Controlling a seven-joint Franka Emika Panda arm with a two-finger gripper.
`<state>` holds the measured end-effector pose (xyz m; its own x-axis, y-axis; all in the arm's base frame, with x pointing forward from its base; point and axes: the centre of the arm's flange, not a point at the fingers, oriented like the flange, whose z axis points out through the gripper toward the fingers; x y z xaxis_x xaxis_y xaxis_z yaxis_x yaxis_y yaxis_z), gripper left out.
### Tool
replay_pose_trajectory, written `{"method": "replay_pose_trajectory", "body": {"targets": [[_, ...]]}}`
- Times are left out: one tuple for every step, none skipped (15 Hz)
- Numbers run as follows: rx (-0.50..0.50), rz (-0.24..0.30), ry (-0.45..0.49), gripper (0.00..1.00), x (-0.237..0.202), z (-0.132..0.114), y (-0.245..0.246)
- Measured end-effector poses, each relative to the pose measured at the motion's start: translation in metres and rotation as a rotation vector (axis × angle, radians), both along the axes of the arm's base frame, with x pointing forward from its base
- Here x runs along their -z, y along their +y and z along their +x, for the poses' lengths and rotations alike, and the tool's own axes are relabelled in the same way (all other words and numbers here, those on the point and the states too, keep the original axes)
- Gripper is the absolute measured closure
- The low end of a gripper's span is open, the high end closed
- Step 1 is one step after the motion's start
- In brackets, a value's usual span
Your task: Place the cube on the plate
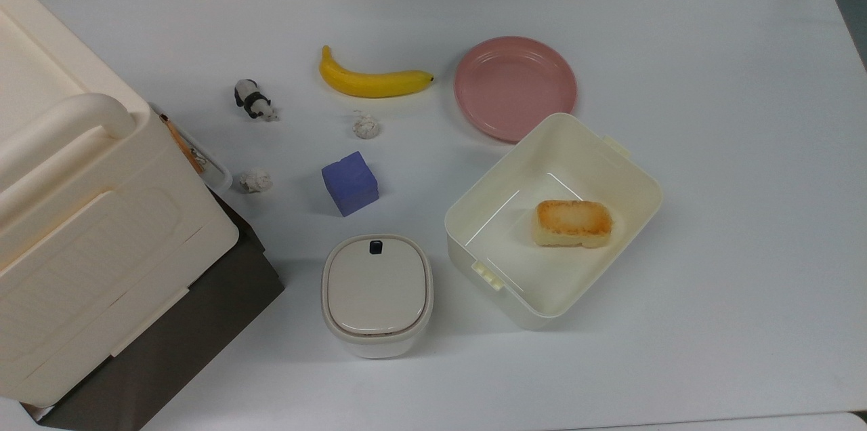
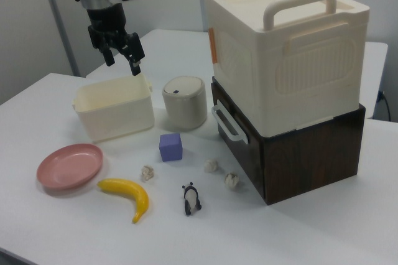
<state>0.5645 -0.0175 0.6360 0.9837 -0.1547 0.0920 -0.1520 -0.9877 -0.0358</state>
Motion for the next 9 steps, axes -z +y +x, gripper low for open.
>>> {"method": "replay_pose_trajectory", "body": {"targets": [[0.000, 0.000, 0.000, 0.00, 0.0000, 0.0000, 0.0001], [0.000, 0.000, 0.000, 0.00, 0.0000, 0.0000, 0.0002], [-0.001, 0.000, 0.000, 0.00, 0.0000, 0.0000, 0.0006], [-0.002, 0.000, 0.000, 0.00, 0.0000, 0.0000, 0.0011], [-0.002, 0.000, 0.000, 0.00, 0.0000, 0.0001, 0.0012], [-0.010, 0.000, 0.000, 0.00, 0.0001, 0.0001, 0.0010], [-0.028, -0.002, 0.003, 0.00, 0.0005, -0.0003, 0.0008], [-0.055, -0.004, 0.011, 0.00, 0.0013, -0.0011, 0.0008], [-0.081, -0.005, 0.022, 0.00, 0.0025, -0.0023, 0.0006]]}}
